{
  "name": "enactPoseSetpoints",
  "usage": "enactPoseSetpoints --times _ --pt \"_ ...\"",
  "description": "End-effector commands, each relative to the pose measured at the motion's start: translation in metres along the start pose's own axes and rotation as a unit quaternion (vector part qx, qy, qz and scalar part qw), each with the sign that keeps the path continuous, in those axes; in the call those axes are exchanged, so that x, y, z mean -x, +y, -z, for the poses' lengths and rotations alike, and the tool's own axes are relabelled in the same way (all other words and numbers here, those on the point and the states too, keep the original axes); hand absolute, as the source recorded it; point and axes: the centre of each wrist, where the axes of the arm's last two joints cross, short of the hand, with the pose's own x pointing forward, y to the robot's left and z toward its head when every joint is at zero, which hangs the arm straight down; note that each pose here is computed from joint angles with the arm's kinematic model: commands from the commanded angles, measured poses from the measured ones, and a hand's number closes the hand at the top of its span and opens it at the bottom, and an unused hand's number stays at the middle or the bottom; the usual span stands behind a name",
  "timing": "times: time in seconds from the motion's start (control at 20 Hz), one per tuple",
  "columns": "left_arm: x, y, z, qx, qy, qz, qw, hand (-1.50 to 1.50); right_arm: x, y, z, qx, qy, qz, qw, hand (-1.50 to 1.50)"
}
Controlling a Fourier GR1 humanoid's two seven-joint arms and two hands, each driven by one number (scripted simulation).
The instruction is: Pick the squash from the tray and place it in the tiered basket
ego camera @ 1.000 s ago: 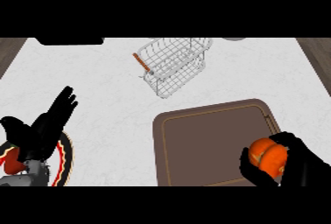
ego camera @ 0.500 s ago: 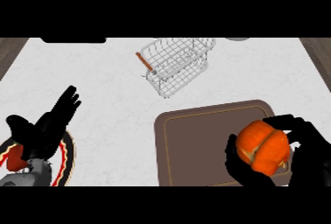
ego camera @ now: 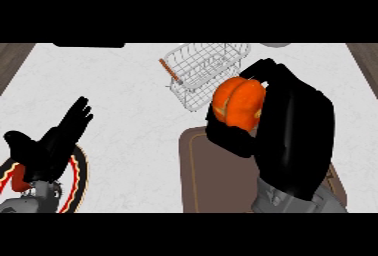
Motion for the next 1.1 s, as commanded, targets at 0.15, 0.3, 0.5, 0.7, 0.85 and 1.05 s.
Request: enactPoseSetpoints --times 0.15,0.3,0.5,0.7,0.85,1.05 --pt "0.0 -0.005 0.002 0.007 0.001 0.002 1.0 0.0 -0.054 0.031 0.051 -0.008 0.06 0.012 0.998 1.5" --pt "-0.006 -0.014 0.011 0.009 0.0 0.003 1.0 0.0 -0.063 0.04 0.07 -0.023 0.069 0.003 0.997 1.5" --pt "0.004 -0.005 0.012 0.01 0.002 0.003 0.9999 0.0 -0.075 0.056 0.081 -0.038 0.087 0.007 0.995 1.5" --pt "0.0 0.005 0.012 -0.003 -0.003 0.005 1.0 0.0 -0.078 0.068 0.093 -0.045 0.106 0.006 0.993 1.5" --pt "-0.007 -0.003 0.007 0.006 0.001 0.005 1.0 0.0 -0.063 0.087 0.105 -0.057 0.114 0.005 0.992 1.5" --pt "-0.003 0.012 0.013 0.0 -0.004 0.003 1.0 0.0 -0.065 0.104 0.117 -0.053 0.105 -0.012 0.993 1.5"
